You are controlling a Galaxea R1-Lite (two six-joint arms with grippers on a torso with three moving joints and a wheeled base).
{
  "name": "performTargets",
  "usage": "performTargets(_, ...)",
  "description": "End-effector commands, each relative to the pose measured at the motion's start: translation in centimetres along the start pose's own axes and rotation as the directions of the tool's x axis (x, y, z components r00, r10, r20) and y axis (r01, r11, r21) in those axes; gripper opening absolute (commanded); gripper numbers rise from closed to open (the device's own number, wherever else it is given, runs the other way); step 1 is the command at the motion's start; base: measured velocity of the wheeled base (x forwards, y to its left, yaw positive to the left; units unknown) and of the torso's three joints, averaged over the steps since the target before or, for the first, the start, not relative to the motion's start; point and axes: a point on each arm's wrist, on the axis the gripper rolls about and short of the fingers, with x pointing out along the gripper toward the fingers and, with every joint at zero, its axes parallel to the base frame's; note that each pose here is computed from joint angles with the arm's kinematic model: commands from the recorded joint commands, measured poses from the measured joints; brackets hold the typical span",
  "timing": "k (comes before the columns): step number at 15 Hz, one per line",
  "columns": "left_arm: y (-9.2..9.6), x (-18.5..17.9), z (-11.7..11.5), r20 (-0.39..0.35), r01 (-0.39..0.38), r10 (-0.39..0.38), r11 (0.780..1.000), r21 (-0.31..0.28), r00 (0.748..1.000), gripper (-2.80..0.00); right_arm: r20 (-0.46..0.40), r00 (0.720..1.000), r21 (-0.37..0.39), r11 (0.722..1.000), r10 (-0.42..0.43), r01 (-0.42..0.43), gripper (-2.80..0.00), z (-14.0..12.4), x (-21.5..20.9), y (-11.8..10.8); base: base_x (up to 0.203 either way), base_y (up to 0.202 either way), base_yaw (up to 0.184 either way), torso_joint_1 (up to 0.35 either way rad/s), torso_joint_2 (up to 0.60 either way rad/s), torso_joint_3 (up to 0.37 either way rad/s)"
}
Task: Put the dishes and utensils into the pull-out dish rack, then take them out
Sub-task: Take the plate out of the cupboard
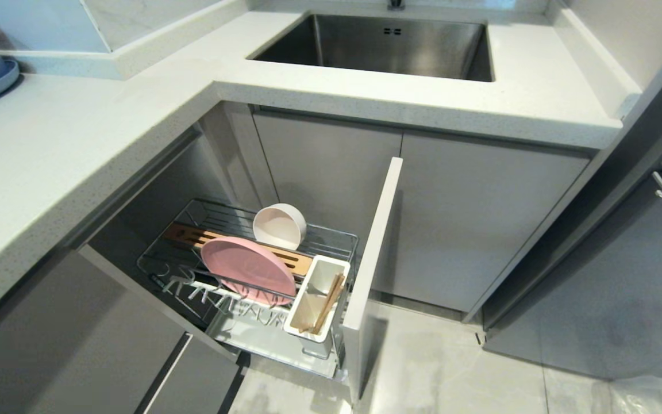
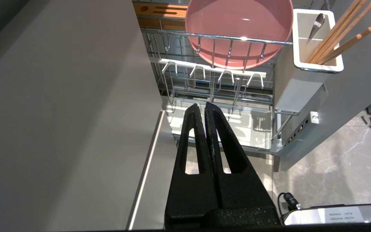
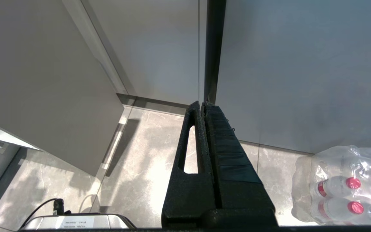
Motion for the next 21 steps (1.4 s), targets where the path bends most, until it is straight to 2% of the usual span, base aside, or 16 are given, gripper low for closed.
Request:
performTargets(1, 0.0, 0.0, 0.0, 0.001, 0.000, 0.000, 1.000, -0.002, 1.000, -2.80, -0.002, 1.000, 0.000, 1.000, 0.000, 0.000, -2.80, 0.0, 0.0, 0.0, 0.000, 0.000, 0.000, 0.000, 0.00, 0.000)
performTargets(3, 0.0, 0.0, 0.1, 0.011, -0.002, 0.002, 1.000, -0.027, 1.000, -2.80, -0.002, 1.000, 0.000, 1.000, 0.000, 0.000, -2.80, 0.0, 0.0, 0.0, 0.000, 0.000, 0.000, 0.000, 0.00, 0.000)
performTargets(4, 0.1, -0.2, 0.8, 0.044, -0.004, 0.005, 0.999, -0.038, 0.999, -2.80, -0.002, 1.000, 0.000, 1.000, 0.000, 0.000, -2.80, 0.0, 0.0, 0.0, 0.000, 0.000, 0.000, 0.000, 0.00, 0.000)
performTargets(6, 0.4, -1.2, 3.7, 0.161, -0.009, 0.016, 0.999, -0.044, 0.987, -2.80, -0.002, 1.000, 0.000, 1.000, 0.000, 0.000, -2.80, 0.0, 0.0, 0.0, 0.000, 0.000, 0.000, 0.000, 0.00, 0.000)
performTargets(7, 0.5, -2.0, 5.5, 0.222, -0.012, 0.021, 0.999, -0.042, 0.975, -2.80, -0.002, 1.000, 0.000, 1.000, 0.000, 0.000, -2.80, 0.0, 0.0, 0.0, 0.000, 0.000, 0.000, 0.000, 0.00, 0.000)
performTargets(10, 1.0, -4.3, 10.8, 0.324, -0.009, 0.021, 0.999, -0.039, 0.946, -2.80, -0.002, 1.000, 0.000, 1.000, 0.000, 0.000, -2.80, 0.0, 0.0, 0.0, 0.000, 0.000, 0.000, 0.000, 0.00, 0.000)
performTargets(14, 2.0, -4.2, 20.1, 0.378, 0.033, -0.011, 0.998, -0.053, 0.926, -2.80, -0.002, 1.000, 0.000, 1.000, 0.000, 0.000, -2.80, 0.0, 0.0, 0.0, 0.000, 0.000, 0.000, 0.000, 0.00, 0.000)
performTargets(16, 2.5, -2.8, 25.0, 0.399, 0.062, -0.013, 0.992, -0.111, 0.917, -2.80, -0.002, 1.000, 0.000, 1.000, 0.000, 0.000, -2.80, 0.0, 0.0, 0.0, 0.000, 0.000, 0.000, 0.000, 0.00, 0.000)
performTargets(18, 2.9, -0.3, 29.0, 0.400, 0.079, 0.009, 0.976, -0.203, 0.917, -2.80, -0.002, 1.000, 0.000, 1.000, 0.000, 0.000, -2.80, 0.0, 0.0, 0.0, 0.000, 0.000, 0.000, 0.000, 0.00, 0.000)
performTargets(20, 3.3, 3.1, 32.0, 0.375, 0.071, 0.055, 0.947, -0.314, 0.925, -2.80, -0.002, 1.000, 0.000, 1.000, 0.000, 0.000, -2.80, 0.0, 0.0, 0.0, 0.000, 0.000, 0.000, 0.000, 0.00, 0.000)
performTargets(21, 3.4, 5.0, 33.4, 0.362, 0.061, 0.089, 0.921, -0.384, 0.928, -2.80, -0.002, 1.000, 0.000, 1.000, 0.000, 0.000, -2.80, 0.0, 0.0, 0.0, 0.000, 0.000, 0.000, 0.000, 0.00, 0.000)
